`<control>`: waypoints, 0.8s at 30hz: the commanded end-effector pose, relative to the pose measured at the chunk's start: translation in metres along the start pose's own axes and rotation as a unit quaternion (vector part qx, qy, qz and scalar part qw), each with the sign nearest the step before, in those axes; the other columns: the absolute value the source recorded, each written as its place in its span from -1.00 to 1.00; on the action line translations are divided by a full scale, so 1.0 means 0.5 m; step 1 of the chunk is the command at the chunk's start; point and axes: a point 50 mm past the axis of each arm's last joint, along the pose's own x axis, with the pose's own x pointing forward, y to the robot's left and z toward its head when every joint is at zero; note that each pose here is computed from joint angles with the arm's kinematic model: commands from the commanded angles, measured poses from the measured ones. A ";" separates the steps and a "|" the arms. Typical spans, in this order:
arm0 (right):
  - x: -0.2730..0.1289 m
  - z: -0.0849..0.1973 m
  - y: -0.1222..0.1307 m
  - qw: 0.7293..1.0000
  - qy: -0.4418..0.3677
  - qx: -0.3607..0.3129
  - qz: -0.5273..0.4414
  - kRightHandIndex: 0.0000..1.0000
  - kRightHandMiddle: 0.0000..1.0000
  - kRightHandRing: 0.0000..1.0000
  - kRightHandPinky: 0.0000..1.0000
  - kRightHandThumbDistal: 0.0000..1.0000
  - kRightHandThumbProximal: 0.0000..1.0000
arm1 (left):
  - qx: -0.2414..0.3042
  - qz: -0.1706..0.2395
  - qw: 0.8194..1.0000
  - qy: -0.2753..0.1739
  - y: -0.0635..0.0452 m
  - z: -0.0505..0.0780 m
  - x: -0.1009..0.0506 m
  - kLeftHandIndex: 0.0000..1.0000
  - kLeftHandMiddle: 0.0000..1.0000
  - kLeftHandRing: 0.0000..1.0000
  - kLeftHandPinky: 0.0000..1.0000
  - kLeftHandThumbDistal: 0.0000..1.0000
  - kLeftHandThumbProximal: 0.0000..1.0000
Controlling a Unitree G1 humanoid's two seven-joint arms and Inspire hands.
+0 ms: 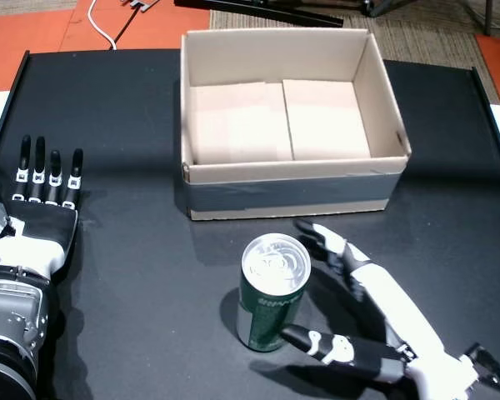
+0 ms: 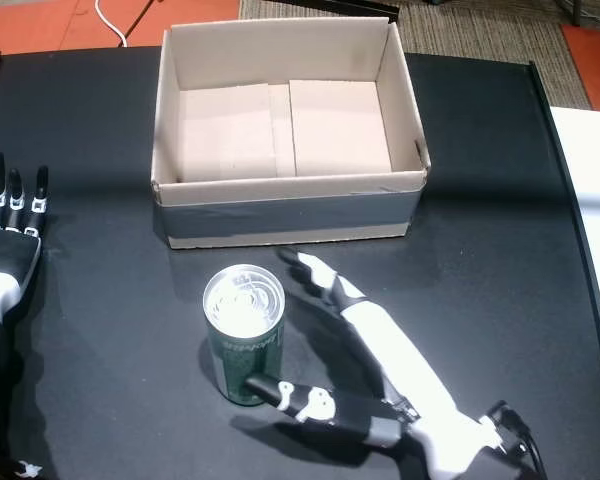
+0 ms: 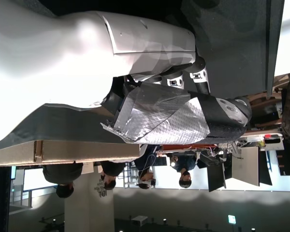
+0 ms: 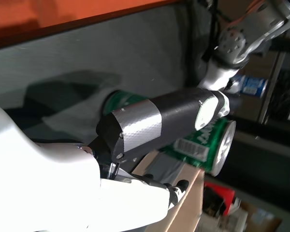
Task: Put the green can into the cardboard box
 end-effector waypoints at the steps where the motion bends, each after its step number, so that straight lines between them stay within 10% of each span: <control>1: 0.009 -0.001 0.002 1.000 0.005 0.008 0.010 1.00 1.00 1.00 1.00 1.00 0.43 | 0.005 0.021 1.000 0.006 0.021 -0.006 -0.009 0.19 -0.31 -0.04 0.35 0.19 0.55; 24: 0.110 0.004 -0.001 0.994 0.047 0.075 0.059 0.83 0.92 0.95 1.00 1.00 0.36 | 0.003 0.033 0.999 0.003 0.021 -0.011 -0.008 0.10 -0.37 -0.11 0.32 0.24 0.56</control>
